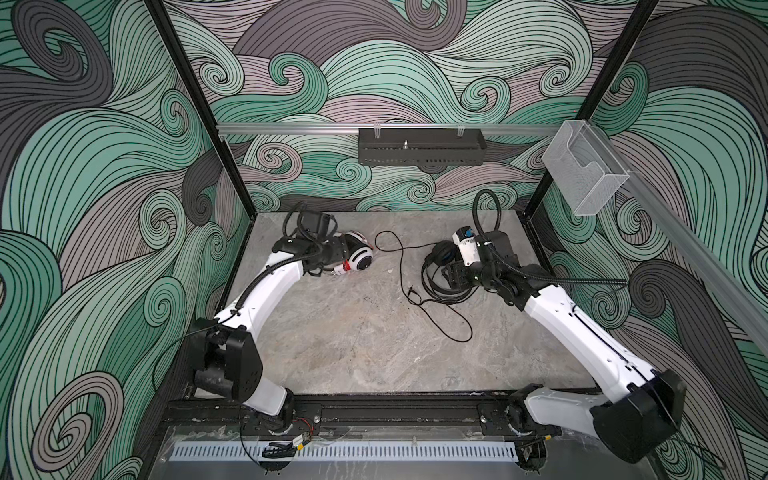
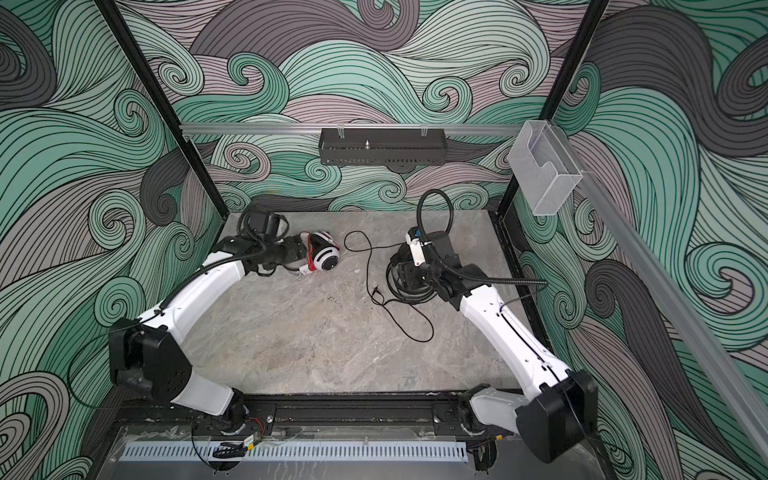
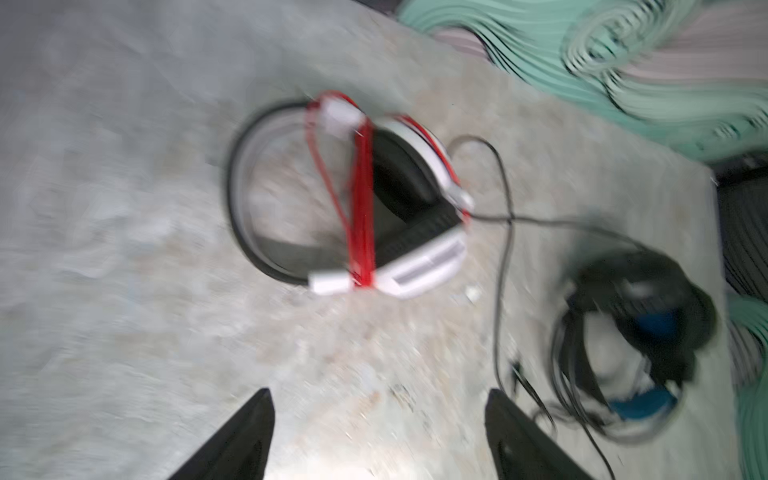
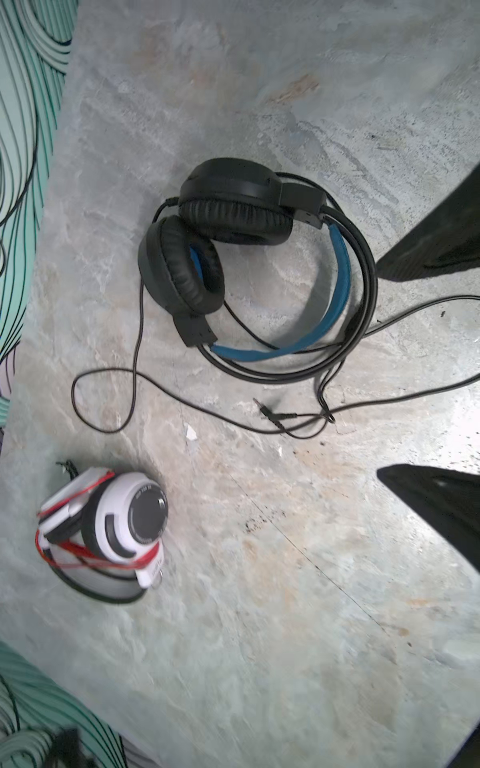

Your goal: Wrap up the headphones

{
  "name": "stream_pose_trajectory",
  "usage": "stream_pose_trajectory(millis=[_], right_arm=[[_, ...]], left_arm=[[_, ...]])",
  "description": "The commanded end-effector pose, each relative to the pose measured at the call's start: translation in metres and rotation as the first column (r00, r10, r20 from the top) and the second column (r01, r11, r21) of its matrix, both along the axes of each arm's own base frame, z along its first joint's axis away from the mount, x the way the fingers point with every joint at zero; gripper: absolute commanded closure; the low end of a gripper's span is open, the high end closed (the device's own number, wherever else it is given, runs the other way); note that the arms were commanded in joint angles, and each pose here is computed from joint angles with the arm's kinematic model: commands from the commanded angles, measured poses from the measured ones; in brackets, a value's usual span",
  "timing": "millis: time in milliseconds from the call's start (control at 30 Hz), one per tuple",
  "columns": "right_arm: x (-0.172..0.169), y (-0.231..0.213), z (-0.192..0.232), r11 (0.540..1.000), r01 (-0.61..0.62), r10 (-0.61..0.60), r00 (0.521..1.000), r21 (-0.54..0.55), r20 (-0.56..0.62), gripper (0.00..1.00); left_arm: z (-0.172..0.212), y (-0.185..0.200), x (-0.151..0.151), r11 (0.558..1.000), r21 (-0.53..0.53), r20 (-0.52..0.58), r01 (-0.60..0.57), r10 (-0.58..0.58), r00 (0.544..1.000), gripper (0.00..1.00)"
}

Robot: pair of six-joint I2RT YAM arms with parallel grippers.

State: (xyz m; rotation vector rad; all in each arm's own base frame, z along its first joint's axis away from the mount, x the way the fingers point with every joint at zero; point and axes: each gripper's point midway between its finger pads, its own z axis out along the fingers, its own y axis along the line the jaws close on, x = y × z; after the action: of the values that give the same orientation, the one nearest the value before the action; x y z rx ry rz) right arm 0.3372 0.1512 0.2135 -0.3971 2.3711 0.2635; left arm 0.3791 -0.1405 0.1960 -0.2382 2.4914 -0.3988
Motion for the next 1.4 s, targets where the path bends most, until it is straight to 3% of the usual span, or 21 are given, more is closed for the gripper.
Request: stream_pose_trajectory(millis=[0, 200, 500, 600, 1067, 1367], right_arm=[[0.021, -0.021, -0.021, 0.994, 0.099, -0.102, 0.993, -0.039, -0.066, 0.28], [0.052, -0.043, -0.074, 0.983, 0.180, -0.183, 0.961, -0.034, -0.206, 0.27], [0.061, -0.020, -0.106, 0.993, 0.114, -0.105, 0.952, 0.015, -0.289, 0.24], [0.049, -0.004, -0.122, 0.992, 0.100, -0.068, 0.934, 0.075, -0.352, 0.23], [-0.009, 0.018, -0.169, 0.989, 0.098, -0.029, 0.858, 0.110, -0.513, 0.23], [-0.048, 0.086, -0.180, 0.977, 0.014, 0.115, 0.806, 0.212, -0.580, 0.22]], left_arm=[[-0.019, -0.046, -0.035, 0.991, -0.081, -0.086, 0.110, -0.117, 0.989, 0.18], [-0.030, -0.101, -0.061, 0.959, -0.161, -0.120, 0.231, -0.252, 0.960, 0.19], [-0.036, -0.111, -0.062, 0.953, -0.174, -0.153, 0.247, -0.274, 0.949, 0.23], [-0.037, -0.114, -0.059, 0.954, -0.185, -0.154, 0.236, -0.266, 0.952, 0.23], [-0.039, -0.104, -0.062, 0.963, -0.155, -0.151, 0.222, -0.245, 0.958, 0.23], [-0.048, -0.087, -0.069, 0.978, -0.120, -0.178, 0.171, -0.191, 0.965, 0.24]])
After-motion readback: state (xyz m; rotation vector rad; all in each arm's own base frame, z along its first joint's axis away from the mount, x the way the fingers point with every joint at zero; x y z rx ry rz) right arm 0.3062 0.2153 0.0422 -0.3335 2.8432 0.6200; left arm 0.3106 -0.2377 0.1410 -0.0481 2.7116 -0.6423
